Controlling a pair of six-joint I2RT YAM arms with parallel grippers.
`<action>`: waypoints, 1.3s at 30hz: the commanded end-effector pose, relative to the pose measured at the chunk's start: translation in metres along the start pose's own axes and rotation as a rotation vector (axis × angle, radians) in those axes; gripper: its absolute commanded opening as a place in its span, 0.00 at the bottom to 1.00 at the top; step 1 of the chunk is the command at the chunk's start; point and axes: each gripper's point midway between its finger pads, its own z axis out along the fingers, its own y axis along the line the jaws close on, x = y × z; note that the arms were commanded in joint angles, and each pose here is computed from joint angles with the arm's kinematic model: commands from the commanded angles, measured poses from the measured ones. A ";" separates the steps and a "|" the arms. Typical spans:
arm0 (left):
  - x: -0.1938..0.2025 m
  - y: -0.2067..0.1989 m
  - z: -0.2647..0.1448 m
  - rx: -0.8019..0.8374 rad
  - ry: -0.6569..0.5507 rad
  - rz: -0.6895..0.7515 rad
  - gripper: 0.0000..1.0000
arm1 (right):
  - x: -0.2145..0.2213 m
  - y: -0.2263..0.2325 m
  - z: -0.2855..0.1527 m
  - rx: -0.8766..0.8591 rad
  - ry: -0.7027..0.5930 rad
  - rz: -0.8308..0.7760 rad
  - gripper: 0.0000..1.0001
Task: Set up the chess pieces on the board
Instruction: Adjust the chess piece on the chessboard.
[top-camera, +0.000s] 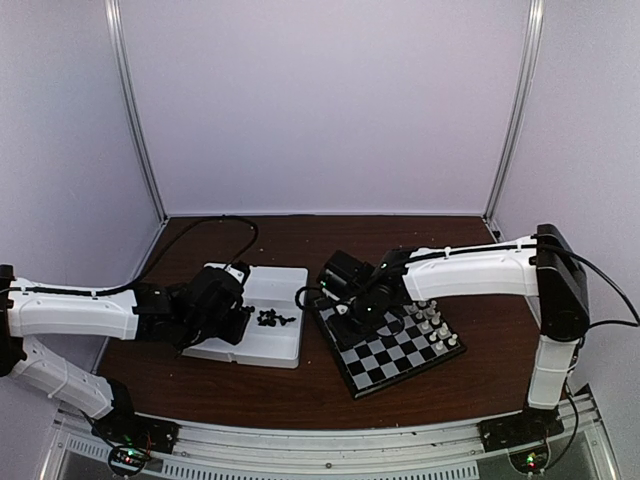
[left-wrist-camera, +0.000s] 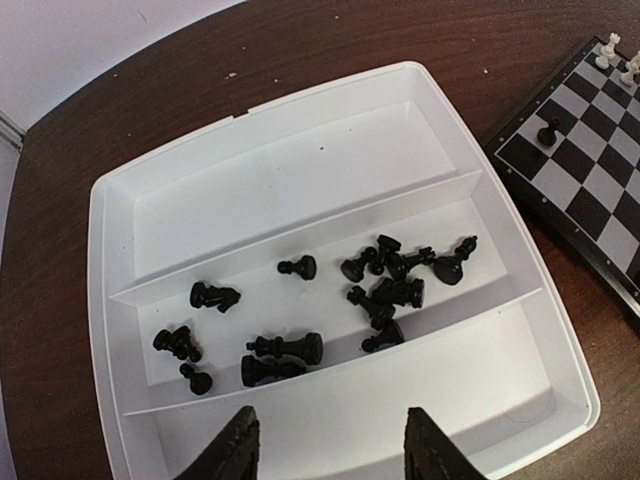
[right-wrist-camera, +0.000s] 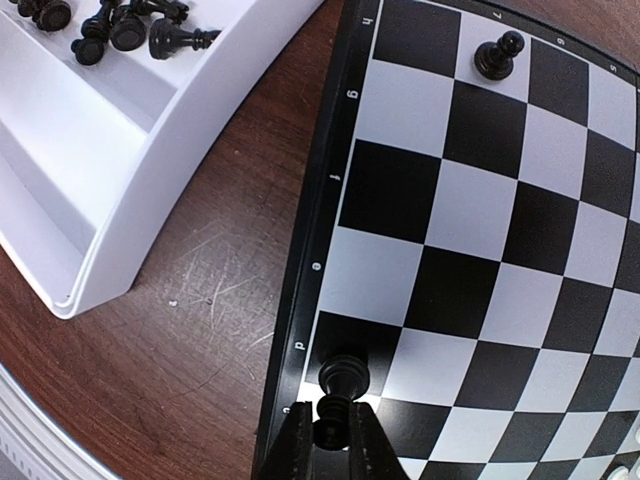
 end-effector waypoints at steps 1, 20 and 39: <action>-0.005 0.007 -0.003 -0.017 -0.024 -0.017 0.50 | -0.007 0.001 -0.001 0.025 -0.017 -0.024 0.11; -0.008 0.007 -0.003 -0.010 -0.023 -0.017 0.50 | -0.013 -0.002 -0.003 0.047 -0.041 -0.033 0.32; -0.005 0.008 -0.004 0.003 -0.008 -0.039 0.51 | -0.036 -0.018 -0.057 0.070 -0.265 0.011 0.84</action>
